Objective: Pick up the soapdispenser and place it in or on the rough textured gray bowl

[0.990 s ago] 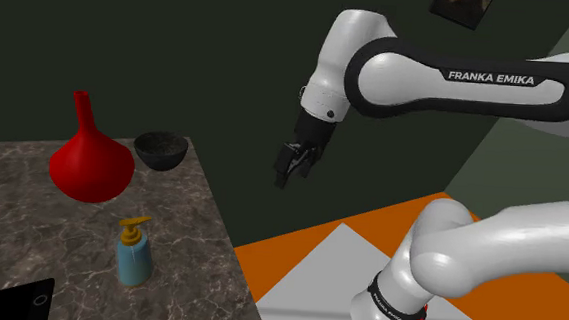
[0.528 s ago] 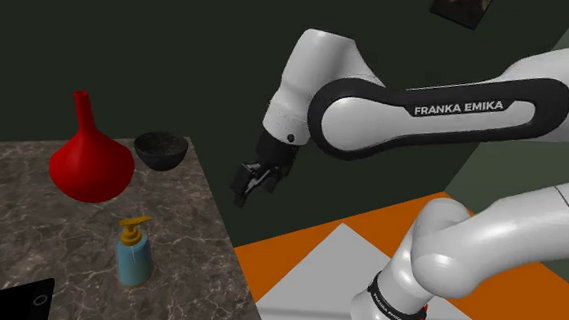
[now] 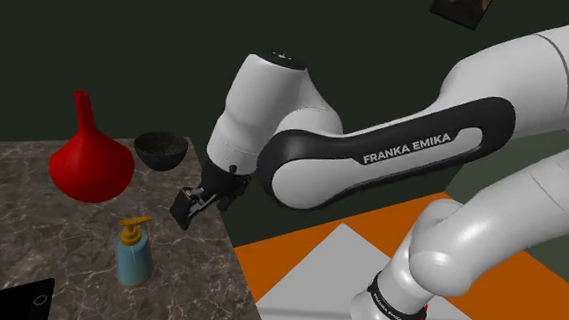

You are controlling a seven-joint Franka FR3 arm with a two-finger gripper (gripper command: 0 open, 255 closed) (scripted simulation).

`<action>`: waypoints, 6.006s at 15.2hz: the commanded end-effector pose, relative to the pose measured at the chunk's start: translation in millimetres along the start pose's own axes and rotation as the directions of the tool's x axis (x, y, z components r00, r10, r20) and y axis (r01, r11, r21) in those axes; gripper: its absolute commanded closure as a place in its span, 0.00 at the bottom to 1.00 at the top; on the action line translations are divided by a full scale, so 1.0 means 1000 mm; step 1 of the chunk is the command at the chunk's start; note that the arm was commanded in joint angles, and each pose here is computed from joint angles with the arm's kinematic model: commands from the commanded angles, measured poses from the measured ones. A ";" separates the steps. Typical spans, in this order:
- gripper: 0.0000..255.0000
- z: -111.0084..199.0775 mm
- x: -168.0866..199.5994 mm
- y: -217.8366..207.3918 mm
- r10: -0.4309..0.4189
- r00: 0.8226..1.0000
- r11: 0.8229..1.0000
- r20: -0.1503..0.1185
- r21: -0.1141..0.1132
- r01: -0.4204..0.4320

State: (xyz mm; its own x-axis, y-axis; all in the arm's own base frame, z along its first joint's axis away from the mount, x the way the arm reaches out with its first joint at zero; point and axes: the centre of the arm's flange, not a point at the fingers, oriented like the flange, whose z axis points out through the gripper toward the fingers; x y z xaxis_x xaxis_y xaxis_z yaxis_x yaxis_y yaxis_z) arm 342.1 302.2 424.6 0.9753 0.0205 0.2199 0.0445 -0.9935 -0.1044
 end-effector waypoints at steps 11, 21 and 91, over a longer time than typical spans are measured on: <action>0.00 0.075 0.020 -0.095 0.002 0.994 1.000 -0.113 -0.003 -0.003; 0.00 0.099 0.023 -0.095 0.002 0.994 1.000 -0.113 -0.003 -0.003; 1.00 -0.050 0.319 0.070 0.002 0.994 1.000 -0.113 -0.003 -0.003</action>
State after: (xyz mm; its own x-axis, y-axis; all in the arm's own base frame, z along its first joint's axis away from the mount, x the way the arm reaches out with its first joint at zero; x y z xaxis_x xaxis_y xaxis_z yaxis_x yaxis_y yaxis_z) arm 633.4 242.5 534.7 0.9447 0.0050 0.3280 0.0411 -0.9938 -0.1031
